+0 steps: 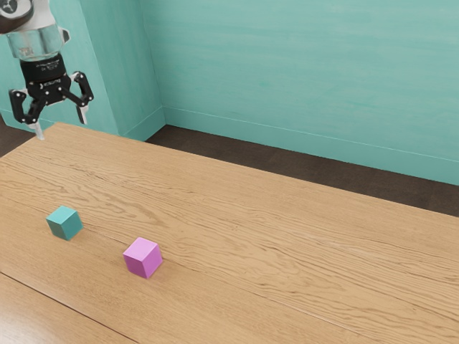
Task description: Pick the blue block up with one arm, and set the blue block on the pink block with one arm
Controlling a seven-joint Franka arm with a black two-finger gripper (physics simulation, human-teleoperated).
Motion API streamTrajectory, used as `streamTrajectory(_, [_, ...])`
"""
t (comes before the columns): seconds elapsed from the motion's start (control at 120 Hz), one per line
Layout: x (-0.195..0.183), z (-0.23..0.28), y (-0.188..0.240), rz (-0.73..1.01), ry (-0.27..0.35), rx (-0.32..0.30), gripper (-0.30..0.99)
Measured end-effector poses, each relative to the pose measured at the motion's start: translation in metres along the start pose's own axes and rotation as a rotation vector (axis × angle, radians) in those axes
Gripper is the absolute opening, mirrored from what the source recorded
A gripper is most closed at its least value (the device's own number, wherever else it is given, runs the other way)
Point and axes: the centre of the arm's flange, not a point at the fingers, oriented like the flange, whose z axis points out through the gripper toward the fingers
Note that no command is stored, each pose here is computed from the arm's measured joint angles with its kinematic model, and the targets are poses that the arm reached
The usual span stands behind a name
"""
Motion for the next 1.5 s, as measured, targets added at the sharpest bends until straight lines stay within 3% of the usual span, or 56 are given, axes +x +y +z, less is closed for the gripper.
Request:
streamTrajectory(0.125, [0.003, 0.001, -0.011, -0.099, 0.023, -0.029, 0.69])
streamTrajectory(0.183, [0.003, 0.030, -0.034, -0.155, -0.001, -0.017, 0.69])
streamTrajectory(0.308, [-0.009, 0.073, -0.096, -0.268, -0.043, -0.062, 0.69])
streamTrajectory(0.408, [0.012, 0.111, -0.124, -0.390, -0.058, -0.092, 0.69])
streamTrajectory(0.558, [0.070, 0.163, -0.119, -0.503, -0.073, -0.076, 0.69])
streamTrajectory(0.767, [0.072, 0.233, -0.116, -0.491, -0.054, -0.090, 0.69])
streamTrajectory(0.975, [0.061, 0.239, -0.136, -0.475, 0.007, -0.188, 0.69])
streamTrajectory(1.275, [0.116, 0.256, -0.102, -0.465, 0.040, -0.202, 0.69])
streamTrajectory(1.5, [0.118, 0.259, -0.090, -0.385, 0.063, -0.222, 0.69])
